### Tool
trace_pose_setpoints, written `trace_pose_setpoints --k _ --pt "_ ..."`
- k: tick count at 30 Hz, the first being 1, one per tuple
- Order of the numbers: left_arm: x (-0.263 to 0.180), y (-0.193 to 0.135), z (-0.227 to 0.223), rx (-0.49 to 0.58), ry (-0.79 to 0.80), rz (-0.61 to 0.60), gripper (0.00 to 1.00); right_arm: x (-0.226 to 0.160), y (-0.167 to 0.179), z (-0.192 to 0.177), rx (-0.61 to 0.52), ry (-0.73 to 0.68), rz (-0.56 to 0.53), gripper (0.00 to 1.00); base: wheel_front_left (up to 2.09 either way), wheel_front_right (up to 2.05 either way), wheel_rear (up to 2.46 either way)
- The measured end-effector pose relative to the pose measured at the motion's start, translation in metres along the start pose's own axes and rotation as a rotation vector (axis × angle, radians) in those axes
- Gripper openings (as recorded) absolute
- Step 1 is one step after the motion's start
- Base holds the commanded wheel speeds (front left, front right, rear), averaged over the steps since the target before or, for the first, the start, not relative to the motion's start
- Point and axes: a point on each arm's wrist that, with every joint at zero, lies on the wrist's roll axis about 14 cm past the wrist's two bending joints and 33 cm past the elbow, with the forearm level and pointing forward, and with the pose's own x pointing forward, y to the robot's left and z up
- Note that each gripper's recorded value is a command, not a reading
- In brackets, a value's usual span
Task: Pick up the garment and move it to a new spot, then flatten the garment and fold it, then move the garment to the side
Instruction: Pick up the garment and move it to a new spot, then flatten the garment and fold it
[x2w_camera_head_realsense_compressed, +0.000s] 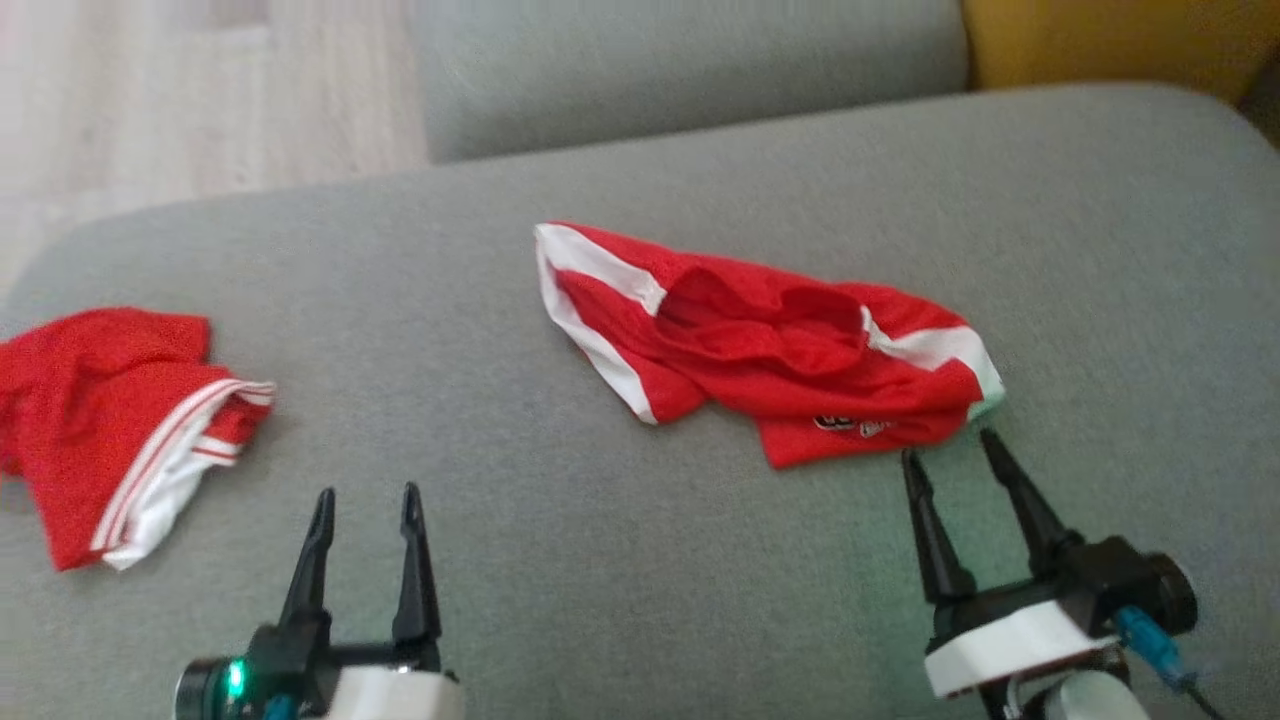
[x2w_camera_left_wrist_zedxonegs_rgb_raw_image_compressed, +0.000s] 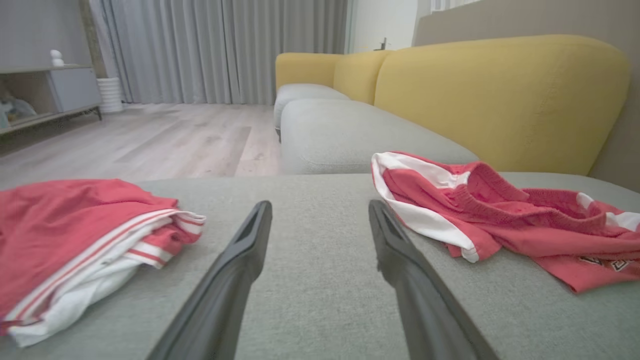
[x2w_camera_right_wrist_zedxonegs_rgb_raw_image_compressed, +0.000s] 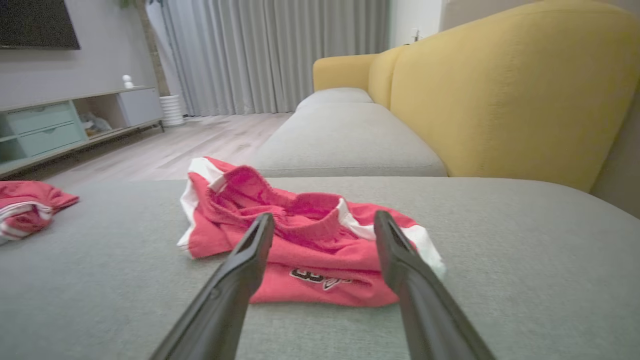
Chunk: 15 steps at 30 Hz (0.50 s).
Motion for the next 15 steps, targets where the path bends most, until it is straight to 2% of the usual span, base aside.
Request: trace_pose_setpoints --k 4,8,15 --pt "-0.023 0.015 0.017 0.029 -0.058 0.066 1.0 -0.006 0.016 0.009 0.006 -0.032 0.046 1.0 0.0 0.0 0.0" --pt "-0.046 0.024 0.015 0.022 -0.054 0.123 1.0 -0.013 0.029 0.009 0.037 -0.037 0.079 1.0 0.0 0.0 0.0" --pt "-0.057 0.026 0.011 0.022 -0.041 0.14 1.0 -0.015 0.03 0.006 0.03 -0.028 0.082 1.0 0.0 0.0 0.0"
